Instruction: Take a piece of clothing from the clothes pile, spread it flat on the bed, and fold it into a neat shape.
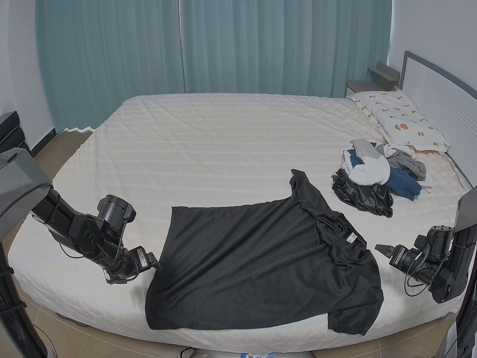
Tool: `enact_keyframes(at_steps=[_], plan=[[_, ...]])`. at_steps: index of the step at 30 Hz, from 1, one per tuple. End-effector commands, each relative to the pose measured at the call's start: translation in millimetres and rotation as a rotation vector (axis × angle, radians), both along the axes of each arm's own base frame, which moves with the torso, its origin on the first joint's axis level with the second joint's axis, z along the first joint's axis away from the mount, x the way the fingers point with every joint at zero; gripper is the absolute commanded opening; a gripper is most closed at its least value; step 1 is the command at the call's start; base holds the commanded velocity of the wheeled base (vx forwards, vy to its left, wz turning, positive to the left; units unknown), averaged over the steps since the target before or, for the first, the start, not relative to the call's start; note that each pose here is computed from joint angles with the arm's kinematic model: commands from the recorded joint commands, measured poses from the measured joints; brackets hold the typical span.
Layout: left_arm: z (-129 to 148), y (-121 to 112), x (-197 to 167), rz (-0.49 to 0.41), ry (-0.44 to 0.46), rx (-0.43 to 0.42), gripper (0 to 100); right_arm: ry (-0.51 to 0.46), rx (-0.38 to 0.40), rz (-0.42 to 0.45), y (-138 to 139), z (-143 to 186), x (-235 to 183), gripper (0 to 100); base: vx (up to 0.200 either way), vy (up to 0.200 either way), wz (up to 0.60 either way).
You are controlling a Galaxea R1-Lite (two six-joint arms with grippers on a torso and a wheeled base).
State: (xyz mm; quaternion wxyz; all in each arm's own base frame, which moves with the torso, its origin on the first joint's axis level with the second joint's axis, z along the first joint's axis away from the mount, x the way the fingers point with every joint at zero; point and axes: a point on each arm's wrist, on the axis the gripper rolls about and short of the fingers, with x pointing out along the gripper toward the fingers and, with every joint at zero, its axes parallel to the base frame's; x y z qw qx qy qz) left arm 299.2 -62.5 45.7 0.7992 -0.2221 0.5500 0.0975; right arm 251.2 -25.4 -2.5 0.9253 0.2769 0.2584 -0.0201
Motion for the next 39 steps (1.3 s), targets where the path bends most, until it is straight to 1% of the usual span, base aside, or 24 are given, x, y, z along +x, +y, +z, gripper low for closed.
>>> enact_keyframes(at_steps=[1,5,7,10,12,14,15,19,21,24,26,34,39], plan=[[1,1,3,-0.003,0.001,-0.052,100,-0.005,0.001,0.003,0,0,1,100,0.2,0.0,0.0],[1,-1,5,0.006,-0.002,-0.071,100,-0.002,0.002,0.01,2,0,1,100,0.2,0.0,0.0],[0,0,6,0.008,-0.002,-0.072,100,0.001,0.003,0.013,2,-1,1,100,0.0,0.0,0.0],[-1,0,11,0.025,-0.031,-0.083,100,0.002,0.004,0.016,3,-2,1,100,0.0,0.0,0.0],[-2,1,18,0.081,-0.073,-0.117,100,0.005,0.006,0.018,3,-2,1,100,0.0,0.0,0.0],[-2,1,21,0.097,-0.086,-0.128,100,0.005,0.006,0.018,3,-2,1,100,0.0,0.0,0.0],[-3,0,25,0.119,-0.107,-0.144,100,0.007,0.007,0.021,4,-3,1,100,0.0,0.0,0.0],[-4,0,30,0.129,-0.125,-0.158,100,0.013,0.008,0.029,5,-4,1,100,0.0,0.0,0.0],[-3,2,35,0.142,-0.161,-0.167,100,0.016,0.009,0.028,6,-5,0,100,0.0,0.0,0.0],[-3,1,37,0.157,-0.181,-0.181,100,0.016,0.009,0.028,6,-5,0,100,0.0,0.0,0.0],[-1,0,42,0.187,-0.203,-0.204,100,0.019,0.01,0.028,6,-6,0,100,0.0,0.0,0.0],[3,-4,75,0.192,-0.27,-0.216,100,0.019,0.012,0.03,6,-6,0,100,0.0,0.0,0.0],[-2,1,98,0.213,-0.3,-0.224,100,0.019,0.013,0.028,6,-6,0,100,0.0,0.0,0.0]])
